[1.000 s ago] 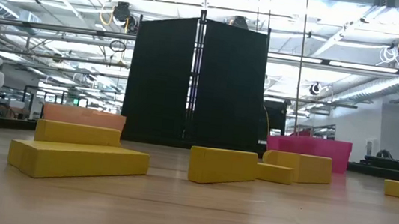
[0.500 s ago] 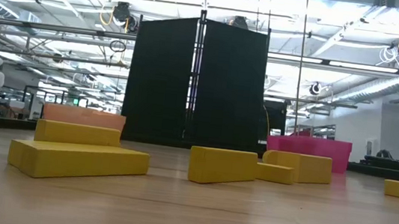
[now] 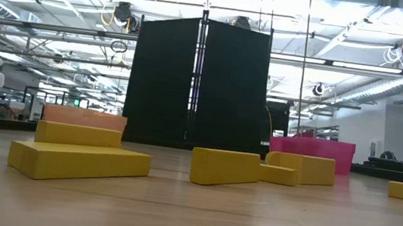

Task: Sort blocks
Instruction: Put the yellow block into the orange transparent bin

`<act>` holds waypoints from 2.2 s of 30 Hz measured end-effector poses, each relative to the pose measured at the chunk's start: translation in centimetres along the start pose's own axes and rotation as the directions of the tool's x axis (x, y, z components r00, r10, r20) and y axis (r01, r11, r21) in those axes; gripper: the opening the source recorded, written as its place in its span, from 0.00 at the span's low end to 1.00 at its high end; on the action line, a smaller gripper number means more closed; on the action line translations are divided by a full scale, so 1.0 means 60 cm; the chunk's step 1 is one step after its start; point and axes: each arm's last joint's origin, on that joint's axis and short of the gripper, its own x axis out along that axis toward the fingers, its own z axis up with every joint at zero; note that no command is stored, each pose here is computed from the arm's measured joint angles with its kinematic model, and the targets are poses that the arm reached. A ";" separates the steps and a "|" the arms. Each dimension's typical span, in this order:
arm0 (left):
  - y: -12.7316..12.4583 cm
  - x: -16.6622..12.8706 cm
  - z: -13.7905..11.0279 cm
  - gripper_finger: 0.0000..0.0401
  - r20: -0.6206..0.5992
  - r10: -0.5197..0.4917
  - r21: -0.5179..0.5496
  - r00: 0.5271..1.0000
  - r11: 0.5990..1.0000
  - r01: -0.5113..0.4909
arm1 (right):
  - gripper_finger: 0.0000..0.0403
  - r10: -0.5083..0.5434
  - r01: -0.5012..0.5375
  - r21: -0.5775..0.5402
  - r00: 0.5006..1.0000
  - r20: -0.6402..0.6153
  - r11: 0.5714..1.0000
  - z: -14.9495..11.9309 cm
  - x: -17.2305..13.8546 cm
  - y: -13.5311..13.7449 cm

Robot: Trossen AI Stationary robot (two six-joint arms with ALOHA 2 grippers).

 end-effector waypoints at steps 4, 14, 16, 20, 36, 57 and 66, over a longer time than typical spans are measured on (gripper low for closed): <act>0.000 0.000 0.000 0.32 0.000 0.001 0.000 1.000 1.000 -0.001 | 0.28 0.000 0.000 -0.003 1.000 -0.004 1.000 -0.001 0.000 0.000; 0.000 0.000 0.000 0.25 -0.004 0.003 -0.002 1.000 1.000 -0.003 | 0.28 -0.001 0.001 -0.013 1.000 -0.004 1.000 -0.001 0.000 0.000; 0.000 0.000 0.000 0.23 -0.004 0.002 -0.003 1.000 1.000 -0.002 | 0.28 -0.004 0.004 -0.013 1.000 -0.004 1.000 -0.001 0.000 0.000; 0.000 0.000 0.000 0.22 -0.004 0.003 -0.005 1.000 1.000 -0.003 | 0.35 -0.010 0.010 -0.002 1.000 -0.003 1.000 -0.001 0.000 -0.001; 0.005 -0.001 0.011 0.21 0.033 0.034 0.008 0.999 0.999 -0.034 | 0.70 0.016 -0.017 -0.026 1.000 -0.024 1.000 -0.006 0.012 0.011; 0.030 -0.074 -0.134 0.37 -0.833 0.117 -0.010 0.541 0.974 -0.227 | 0.70 -0.394 0.375 -0.185 0.615 -0.683 0.908 -0.087 -0.111 0.051; -0.042 -0.118 -0.178 0.63 -0.977 0.010 -0.001 0.211 0.998 -0.055 | 0.70 -0.389 0.358 -0.197 0.611 -0.690 0.913 -0.088 -0.111 0.051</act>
